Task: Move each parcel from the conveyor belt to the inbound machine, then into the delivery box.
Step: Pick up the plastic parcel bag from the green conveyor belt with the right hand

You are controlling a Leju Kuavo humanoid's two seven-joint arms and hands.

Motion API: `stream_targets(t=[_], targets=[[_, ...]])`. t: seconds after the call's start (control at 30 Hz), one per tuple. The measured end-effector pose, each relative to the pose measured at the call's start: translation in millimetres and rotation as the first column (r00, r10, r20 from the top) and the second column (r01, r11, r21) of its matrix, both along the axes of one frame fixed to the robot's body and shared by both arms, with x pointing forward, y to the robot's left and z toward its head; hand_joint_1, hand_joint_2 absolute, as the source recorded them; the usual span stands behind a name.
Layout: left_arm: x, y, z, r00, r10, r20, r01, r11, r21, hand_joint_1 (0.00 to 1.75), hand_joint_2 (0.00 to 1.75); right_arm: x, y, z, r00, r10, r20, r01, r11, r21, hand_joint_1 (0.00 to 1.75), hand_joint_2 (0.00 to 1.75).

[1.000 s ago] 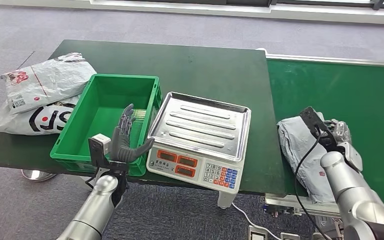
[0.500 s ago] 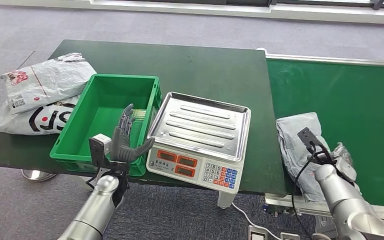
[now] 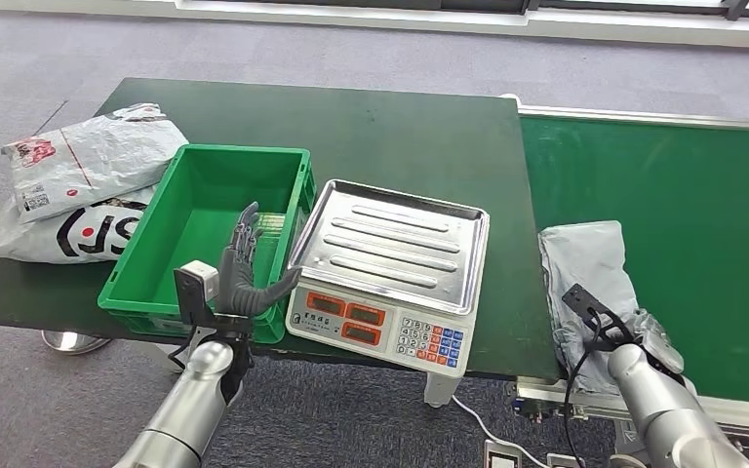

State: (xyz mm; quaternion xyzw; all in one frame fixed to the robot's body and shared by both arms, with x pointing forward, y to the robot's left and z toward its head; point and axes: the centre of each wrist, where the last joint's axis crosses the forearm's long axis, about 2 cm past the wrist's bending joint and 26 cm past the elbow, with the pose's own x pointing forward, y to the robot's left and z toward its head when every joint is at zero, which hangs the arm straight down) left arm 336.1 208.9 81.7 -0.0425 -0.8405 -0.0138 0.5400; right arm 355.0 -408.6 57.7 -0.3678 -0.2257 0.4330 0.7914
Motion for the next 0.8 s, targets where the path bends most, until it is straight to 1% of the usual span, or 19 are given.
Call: stream_targets(t=[0.07, 0.1, 0.57, 0.67, 0.8], targets=[[0.9, -0.6, 0.1, 1.0, -0.003, -0.002, 0.003, 1.0, -0.001, 0.0, 1.75, -1.7, 0.7, -1.8, 0.999, 0.045, -0.028, -0.044, 0.998, 0.042, 1.38, 1.75], [1.1, -0.8, 0.0, 1.0, -0.004, -0.003, 0.004, 1.0, -0.001, 0.0, 1.75, -2.1, 1.2, -2.2, 0.998, 0.055, -0.034, -0.053, 0.997, 0.052, 1.75, 1.75], [0.9, -1.8, -0.5, 1.0, -0.007, -0.007, 0.007, 1.0, -0.005, 0.0, 1.75, 1.9, 8.8, 0.9, 0.996, 0.084, 0.018, -0.085, 0.993, 0.076, 1.75, 1.75], [0.6, -1.8, -0.7, 1.0, -0.008, -0.006, 0.008, 1.0, -0.002, 0.0, 1.75, 2.1, 11.7, 0.7, 0.993, 0.1, 0.055, -0.105, 0.991, 0.089, 1.75, 1.75], [-1.0, -1.8, -0.9, 1.0, -0.008, -0.003, 0.008, 1.0, -0.002, 0.0, 1.75, 3.1, 16.0, 2.2, 0.984, 0.111, 0.139, -0.125, 0.987, 0.103, 1.75, 1.75]])
